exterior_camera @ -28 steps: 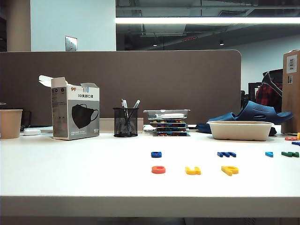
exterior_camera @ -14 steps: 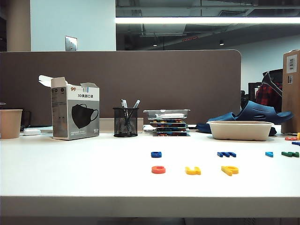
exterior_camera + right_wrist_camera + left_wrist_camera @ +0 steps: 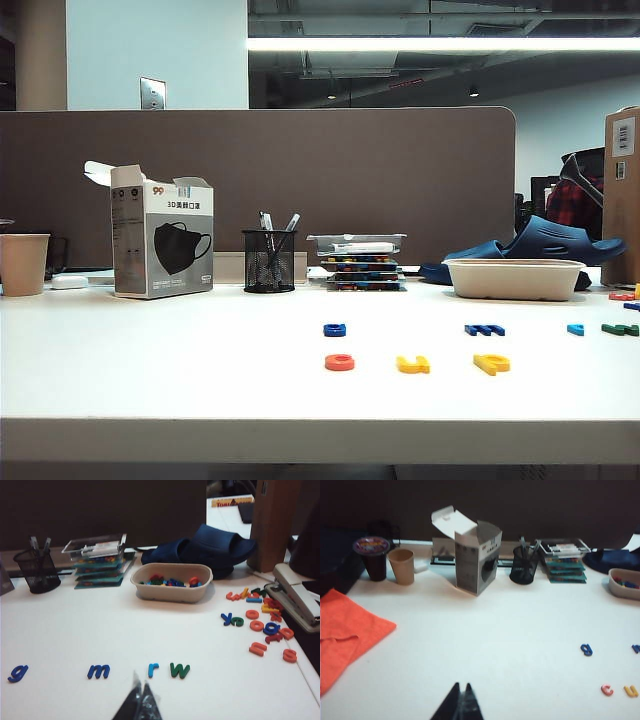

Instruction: Select the appropriate letters from the row of letter magnets placed on the table to arrange into the word "cup".

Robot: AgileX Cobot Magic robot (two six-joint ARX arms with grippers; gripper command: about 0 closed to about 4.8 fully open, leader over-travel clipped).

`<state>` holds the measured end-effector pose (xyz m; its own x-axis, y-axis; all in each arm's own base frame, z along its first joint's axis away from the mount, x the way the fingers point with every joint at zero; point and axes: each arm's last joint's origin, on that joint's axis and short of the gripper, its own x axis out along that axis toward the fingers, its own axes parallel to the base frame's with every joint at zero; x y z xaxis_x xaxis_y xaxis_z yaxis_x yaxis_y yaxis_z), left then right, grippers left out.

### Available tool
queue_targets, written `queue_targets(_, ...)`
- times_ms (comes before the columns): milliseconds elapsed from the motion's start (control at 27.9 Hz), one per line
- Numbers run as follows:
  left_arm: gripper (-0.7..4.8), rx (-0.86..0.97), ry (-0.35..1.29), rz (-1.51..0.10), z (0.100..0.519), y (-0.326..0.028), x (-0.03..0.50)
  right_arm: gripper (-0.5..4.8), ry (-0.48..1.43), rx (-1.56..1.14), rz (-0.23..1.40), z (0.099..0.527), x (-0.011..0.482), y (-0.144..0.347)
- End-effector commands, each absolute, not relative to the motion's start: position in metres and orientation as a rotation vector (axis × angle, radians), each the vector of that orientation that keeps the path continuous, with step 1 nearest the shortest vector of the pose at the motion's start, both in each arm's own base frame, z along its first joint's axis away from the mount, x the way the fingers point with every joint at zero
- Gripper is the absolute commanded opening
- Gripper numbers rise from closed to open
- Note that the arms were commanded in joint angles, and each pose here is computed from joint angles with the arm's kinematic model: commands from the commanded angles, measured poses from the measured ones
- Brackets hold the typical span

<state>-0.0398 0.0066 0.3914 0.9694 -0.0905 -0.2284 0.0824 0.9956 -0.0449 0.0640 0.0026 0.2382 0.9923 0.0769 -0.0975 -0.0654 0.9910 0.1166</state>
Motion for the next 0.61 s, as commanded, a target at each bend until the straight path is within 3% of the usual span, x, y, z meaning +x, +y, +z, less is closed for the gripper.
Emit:
queue_targets(36, -0.05, -0.062, 0.164, -0.091, 0.377, 0.007, -0.047, -0.01, 0.085, 0.114, 0.069, 0.229, 0.066, 0.003)
queue_targets(395, -0.05, -0.078, 0.004, -0.095, 0.336, 0.008, -0.05, -0.01, 0.064, 0.113, 0.066, 0.212, 0.077, 0.003)
queue_targets(610, -0.05, -0.062, 0.011, -0.088, 0.322, 0.004, -0.022, -0.01, 0.07, 0.113, 0.065, 0.198, 0.084, 0.003)
